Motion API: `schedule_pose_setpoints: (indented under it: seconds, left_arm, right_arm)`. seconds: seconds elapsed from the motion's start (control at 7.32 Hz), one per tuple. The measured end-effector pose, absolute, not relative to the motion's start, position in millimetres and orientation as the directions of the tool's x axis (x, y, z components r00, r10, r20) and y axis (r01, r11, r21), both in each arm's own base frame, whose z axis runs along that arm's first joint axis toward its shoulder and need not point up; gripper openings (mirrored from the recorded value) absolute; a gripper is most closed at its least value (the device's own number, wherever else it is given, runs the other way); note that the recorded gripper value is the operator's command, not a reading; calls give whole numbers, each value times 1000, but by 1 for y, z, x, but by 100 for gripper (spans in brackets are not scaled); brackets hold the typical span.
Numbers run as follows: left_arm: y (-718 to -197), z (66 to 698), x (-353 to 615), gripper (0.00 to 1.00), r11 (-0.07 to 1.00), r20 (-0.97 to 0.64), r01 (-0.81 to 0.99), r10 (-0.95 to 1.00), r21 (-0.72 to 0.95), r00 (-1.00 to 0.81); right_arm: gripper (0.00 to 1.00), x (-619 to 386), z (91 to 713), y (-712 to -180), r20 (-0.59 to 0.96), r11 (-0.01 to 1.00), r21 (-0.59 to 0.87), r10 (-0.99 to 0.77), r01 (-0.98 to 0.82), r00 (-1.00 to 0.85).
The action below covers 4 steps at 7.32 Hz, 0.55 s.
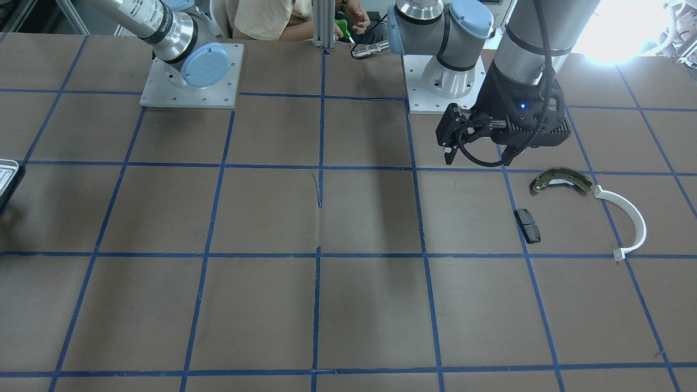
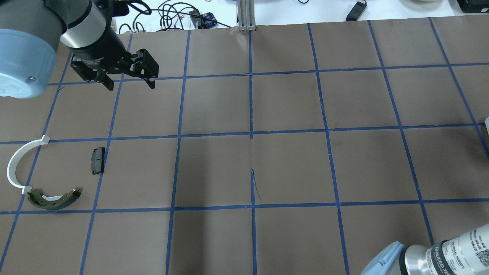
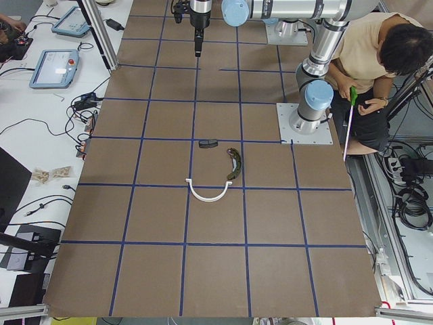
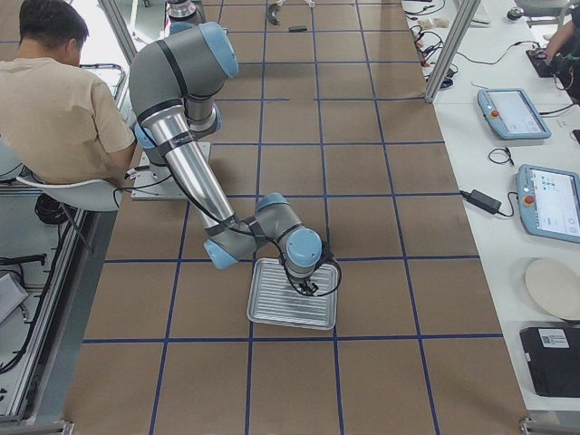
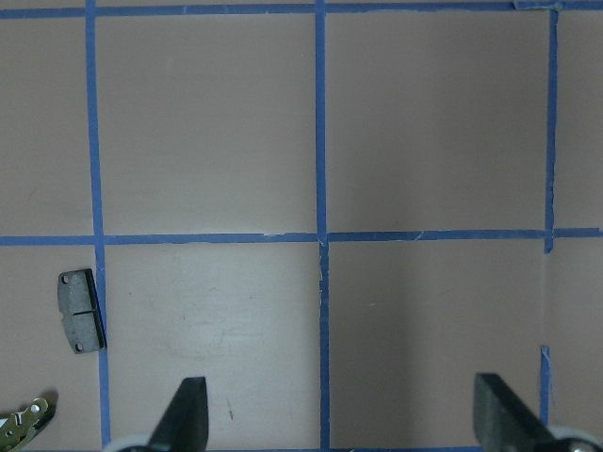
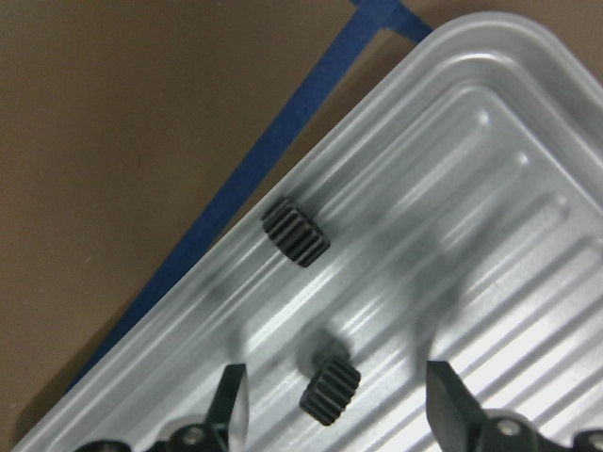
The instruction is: Place bearing gear from tray to pile
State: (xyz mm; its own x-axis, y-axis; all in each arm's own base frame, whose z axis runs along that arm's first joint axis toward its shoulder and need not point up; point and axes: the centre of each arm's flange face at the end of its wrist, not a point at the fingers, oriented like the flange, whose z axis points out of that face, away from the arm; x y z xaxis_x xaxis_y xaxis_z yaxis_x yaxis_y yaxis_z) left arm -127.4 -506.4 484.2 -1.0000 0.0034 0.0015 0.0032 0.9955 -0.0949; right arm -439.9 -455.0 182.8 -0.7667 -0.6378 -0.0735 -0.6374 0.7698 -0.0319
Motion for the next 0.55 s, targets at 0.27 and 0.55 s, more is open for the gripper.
schedule_pose_setpoints:
  seconds: [0.27, 0.55]
  left_arm:
    - [-506, 484, -127, 100, 996, 2, 4, 4, -94, -1000]
    - [-506, 484, -127, 100, 995, 2, 4, 4, -95, -1000]
  right_arm:
    - [0, -439, 181, -454, -75, 771, -33, -636, -636, -768]
    - [0, -439, 188, -454, -68, 774, -27, -632, -632, -772]
